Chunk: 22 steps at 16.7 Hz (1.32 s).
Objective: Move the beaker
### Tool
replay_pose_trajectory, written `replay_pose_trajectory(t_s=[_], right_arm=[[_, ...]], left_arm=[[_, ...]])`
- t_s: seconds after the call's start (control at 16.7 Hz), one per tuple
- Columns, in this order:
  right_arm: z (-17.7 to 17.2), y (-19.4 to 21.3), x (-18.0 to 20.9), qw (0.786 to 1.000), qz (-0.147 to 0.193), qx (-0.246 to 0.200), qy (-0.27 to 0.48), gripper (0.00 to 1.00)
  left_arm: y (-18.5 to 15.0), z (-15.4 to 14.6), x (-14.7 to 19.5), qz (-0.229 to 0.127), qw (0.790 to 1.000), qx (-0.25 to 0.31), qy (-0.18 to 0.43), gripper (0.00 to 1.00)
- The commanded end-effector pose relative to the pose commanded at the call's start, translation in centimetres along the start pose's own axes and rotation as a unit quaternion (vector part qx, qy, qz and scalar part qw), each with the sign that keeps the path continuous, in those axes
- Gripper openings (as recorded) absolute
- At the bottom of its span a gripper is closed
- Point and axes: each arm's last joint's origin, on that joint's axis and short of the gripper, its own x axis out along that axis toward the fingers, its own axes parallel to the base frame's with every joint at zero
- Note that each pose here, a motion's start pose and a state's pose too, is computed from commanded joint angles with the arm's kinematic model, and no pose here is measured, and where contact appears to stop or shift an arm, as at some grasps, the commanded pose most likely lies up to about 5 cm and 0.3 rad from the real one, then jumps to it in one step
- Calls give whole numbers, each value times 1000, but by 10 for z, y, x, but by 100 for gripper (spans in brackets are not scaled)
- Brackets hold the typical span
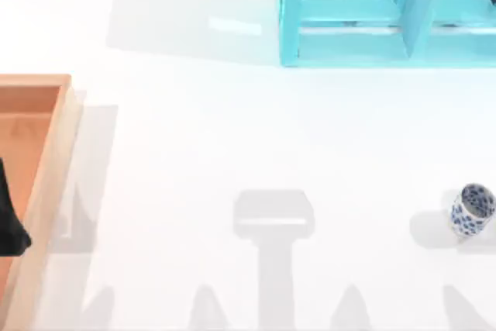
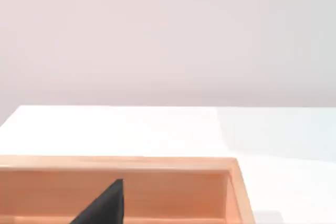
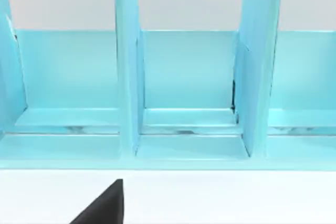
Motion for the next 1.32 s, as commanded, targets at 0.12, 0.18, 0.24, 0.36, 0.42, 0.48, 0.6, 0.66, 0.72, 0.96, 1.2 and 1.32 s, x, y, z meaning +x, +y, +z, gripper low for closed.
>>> replay_pose_trajectory(t_s=[0.12, 0.18, 0.24, 0.36, 0.42, 0.48, 0.6, 0.66, 0.72, 0.96, 1.2, 1.32], right_arm=[[0, 0, 0, 1000, 0, 0, 0, 100], [2, 0, 0, 1000, 1, 1, 6, 100], [5, 0, 0, 1000, 2, 2, 16, 100], [17, 1, 1, 999, 6, 7, 52, 100], [25, 2, 3, 997, 8, 9, 77, 100], [33, 3, 5, 994, 11, 12, 107, 100], [52, 5, 15, 984, 16, 17, 178, 100], [62, 7, 22, 976, 18, 20, 218, 100], [71, 9, 31, 965, 20, 22, 260, 100], [96, 19, 81, 901, 20, 24, 433, 100], [98, 33, 138, 814, 12, 18, 581, 100], [93, 41, 163, 773, 7, 13, 635, 100]], left_arm=[[0, 0, 0, 0, 1000, 0, 0, 100], [0, 0, 0, 0, 1000, 0, 0, 100], [0, 0, 0, 0, 1000, 0, 0, 100], [0, 0, 0, 0, 1000, 0, 0, 100], [0, 0, 0, 0, 1000, 0, 0, 100], [0, 0, 0, 0, 1000, 0, 0, 100], [0, 0, 0, 0, 1000, 0, 0, 100], [0, 0, 0, 0, 1000, 0, 0, 100], [0, 0, 0, 0, 1000, 0, 0, 100], [0, 0, 0, 0, 1000, 0, 0, 100], [0, 0, 0, 0, 1000, 0, 0, 100], [0, 0, 0, 0, 1000, 0, 0, 100]])
